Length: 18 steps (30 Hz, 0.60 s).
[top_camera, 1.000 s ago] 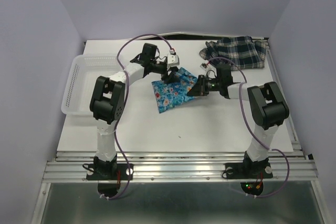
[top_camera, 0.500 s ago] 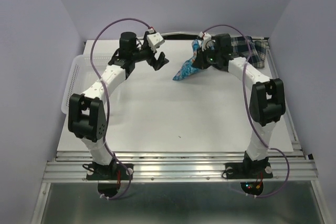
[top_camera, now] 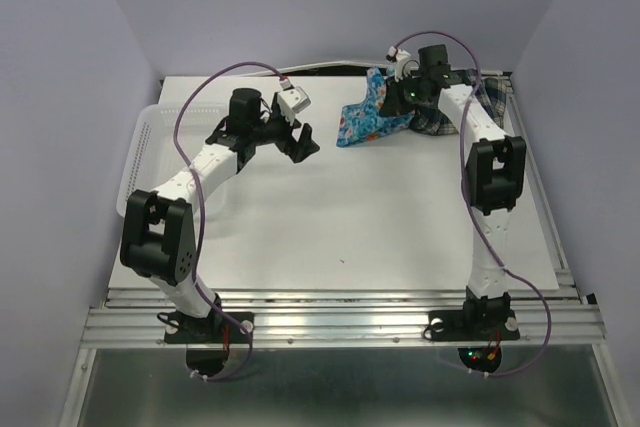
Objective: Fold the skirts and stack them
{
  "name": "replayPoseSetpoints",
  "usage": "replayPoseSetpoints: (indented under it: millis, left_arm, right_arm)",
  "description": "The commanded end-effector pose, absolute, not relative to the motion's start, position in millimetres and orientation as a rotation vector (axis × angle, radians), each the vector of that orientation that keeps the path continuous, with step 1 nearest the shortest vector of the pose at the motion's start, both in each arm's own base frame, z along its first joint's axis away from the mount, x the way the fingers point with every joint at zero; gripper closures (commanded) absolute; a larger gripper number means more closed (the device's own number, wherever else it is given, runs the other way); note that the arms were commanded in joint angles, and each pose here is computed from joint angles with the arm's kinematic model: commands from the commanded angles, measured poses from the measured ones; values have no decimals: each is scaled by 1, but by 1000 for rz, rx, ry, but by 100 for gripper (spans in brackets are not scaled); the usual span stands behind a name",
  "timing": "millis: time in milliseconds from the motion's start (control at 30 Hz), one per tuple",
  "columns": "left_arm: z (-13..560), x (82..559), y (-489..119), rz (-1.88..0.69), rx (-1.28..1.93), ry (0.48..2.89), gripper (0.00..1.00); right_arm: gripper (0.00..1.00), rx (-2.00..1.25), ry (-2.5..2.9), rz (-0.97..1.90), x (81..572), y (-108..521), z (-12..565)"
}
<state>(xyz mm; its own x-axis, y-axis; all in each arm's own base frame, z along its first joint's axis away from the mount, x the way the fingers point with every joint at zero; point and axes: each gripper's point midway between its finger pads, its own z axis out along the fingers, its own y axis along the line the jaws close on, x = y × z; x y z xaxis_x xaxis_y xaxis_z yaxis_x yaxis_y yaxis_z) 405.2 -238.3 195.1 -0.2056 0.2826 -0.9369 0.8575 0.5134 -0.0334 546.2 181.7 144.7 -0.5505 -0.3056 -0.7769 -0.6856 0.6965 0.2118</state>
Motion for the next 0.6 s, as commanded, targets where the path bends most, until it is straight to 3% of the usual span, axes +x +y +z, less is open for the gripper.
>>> replayPoseSetpoints:
  millis: [0,67,100,233,367,567]
  left_arm:
    - [210,411,-234,-648,935,1707,1]
    - [211,413,-233,-633,952,1711,2]
    - [203,412,-232,-631,958,1745,2]
    - [192,418,-232,-620,956,1815,2]
    - [173,417,-239,-621,969,1886,2]
    - [156,379,-283,-725,977,1952,2]
  right_arm:
    - [99,-548,2278,943,498,202,162]
    - [99,-448,2262,1003,477,205,182]
    - [99,-347,2334,1055,455,204,156]
    - [99,-179,2360,1117,405,199,164]
    - [99,11,2510,1117,343,183,111]
    - [99,116,2593,1133,306,166,78]
